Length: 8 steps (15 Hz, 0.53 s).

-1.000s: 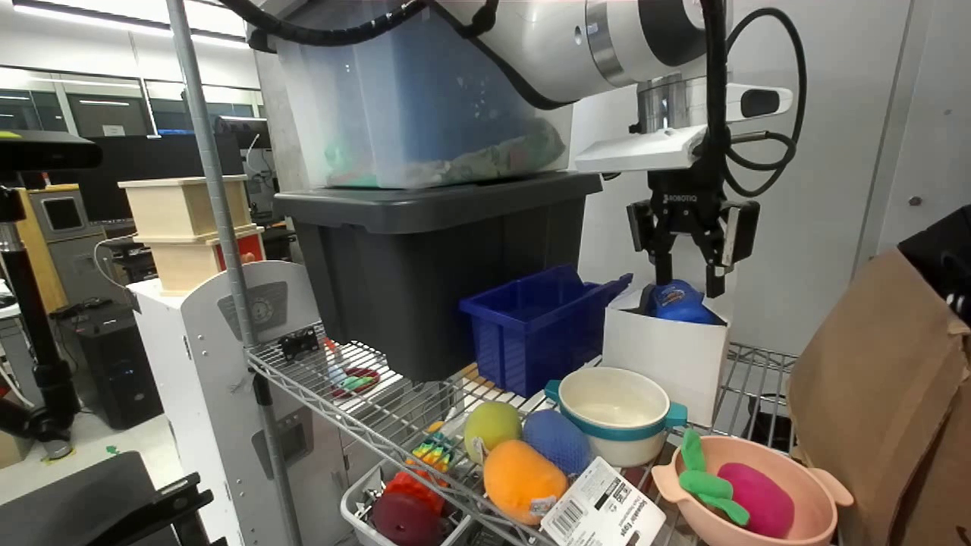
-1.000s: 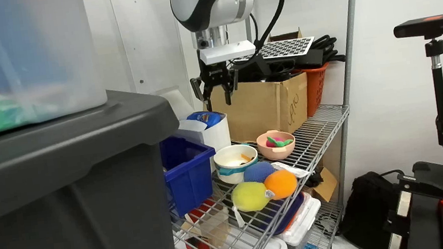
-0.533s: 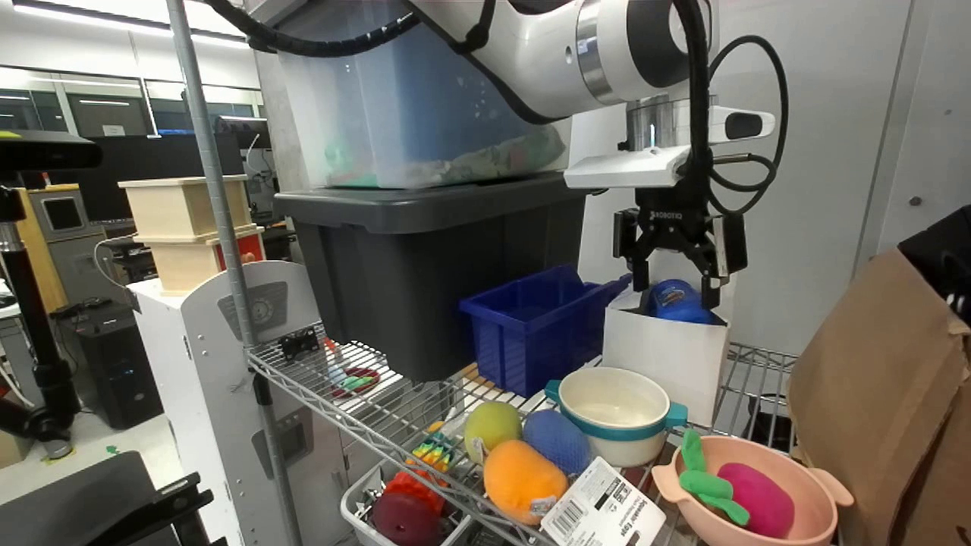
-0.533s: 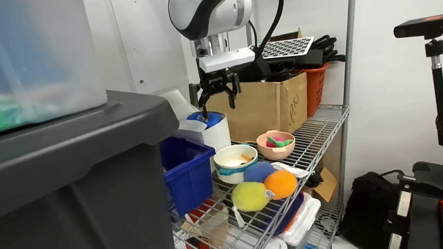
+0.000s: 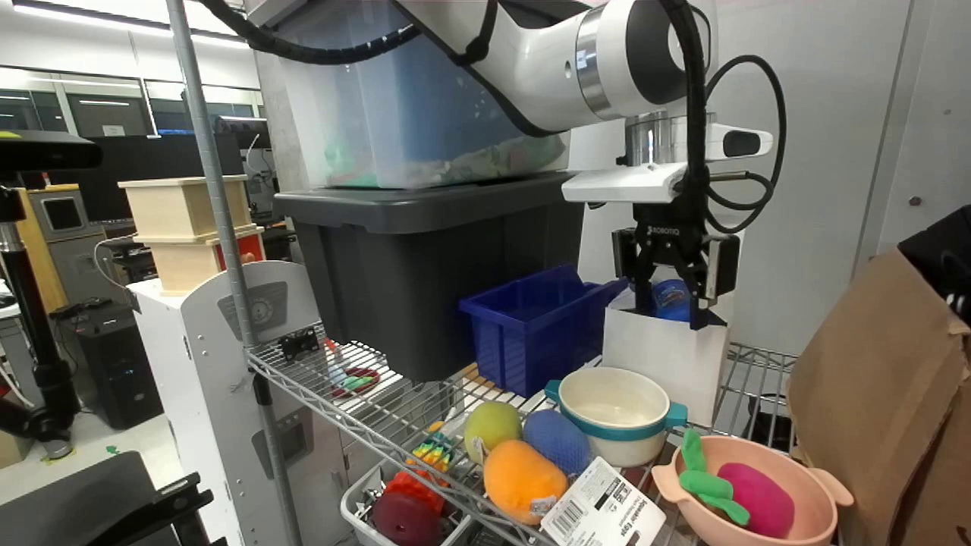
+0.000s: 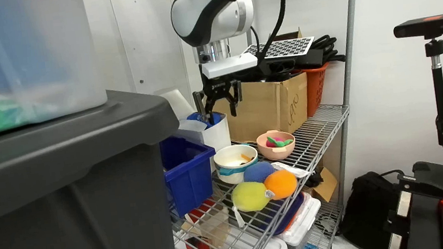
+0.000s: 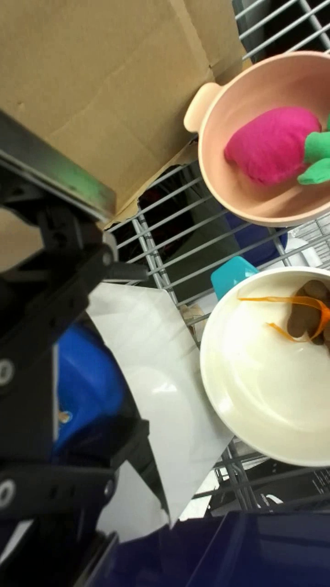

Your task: Move the pink plushie from the peach bowl to the blue bowl

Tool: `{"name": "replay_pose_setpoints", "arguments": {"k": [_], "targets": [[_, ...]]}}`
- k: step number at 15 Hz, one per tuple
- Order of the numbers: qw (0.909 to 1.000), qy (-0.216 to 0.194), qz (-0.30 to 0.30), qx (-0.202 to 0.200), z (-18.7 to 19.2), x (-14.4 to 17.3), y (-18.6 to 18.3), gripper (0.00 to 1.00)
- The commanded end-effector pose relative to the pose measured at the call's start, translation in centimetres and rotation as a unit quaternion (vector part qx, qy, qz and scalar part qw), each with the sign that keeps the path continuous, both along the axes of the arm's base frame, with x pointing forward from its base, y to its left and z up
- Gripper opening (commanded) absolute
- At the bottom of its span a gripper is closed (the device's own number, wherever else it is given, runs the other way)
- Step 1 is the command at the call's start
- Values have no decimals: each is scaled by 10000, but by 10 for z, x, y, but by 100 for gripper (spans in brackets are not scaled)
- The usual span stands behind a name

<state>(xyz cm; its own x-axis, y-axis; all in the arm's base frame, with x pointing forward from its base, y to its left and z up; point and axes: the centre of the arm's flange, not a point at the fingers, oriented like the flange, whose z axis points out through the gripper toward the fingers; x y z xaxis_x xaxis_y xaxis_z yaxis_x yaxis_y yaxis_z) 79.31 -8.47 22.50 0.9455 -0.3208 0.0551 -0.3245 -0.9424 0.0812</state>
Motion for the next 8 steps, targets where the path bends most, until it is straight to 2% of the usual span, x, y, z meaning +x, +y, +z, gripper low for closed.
{"name": "replay_pose_setpoints", "arguments": {"k": [1, 7, 8], "targets": [[9999, 48, -110, 61, -3, 2, -5, 45], [9998, 32, -163, 119, -2, 5, -5, 2], [9998, 30, -173, 118, -2, 5, -6, 0]]}}
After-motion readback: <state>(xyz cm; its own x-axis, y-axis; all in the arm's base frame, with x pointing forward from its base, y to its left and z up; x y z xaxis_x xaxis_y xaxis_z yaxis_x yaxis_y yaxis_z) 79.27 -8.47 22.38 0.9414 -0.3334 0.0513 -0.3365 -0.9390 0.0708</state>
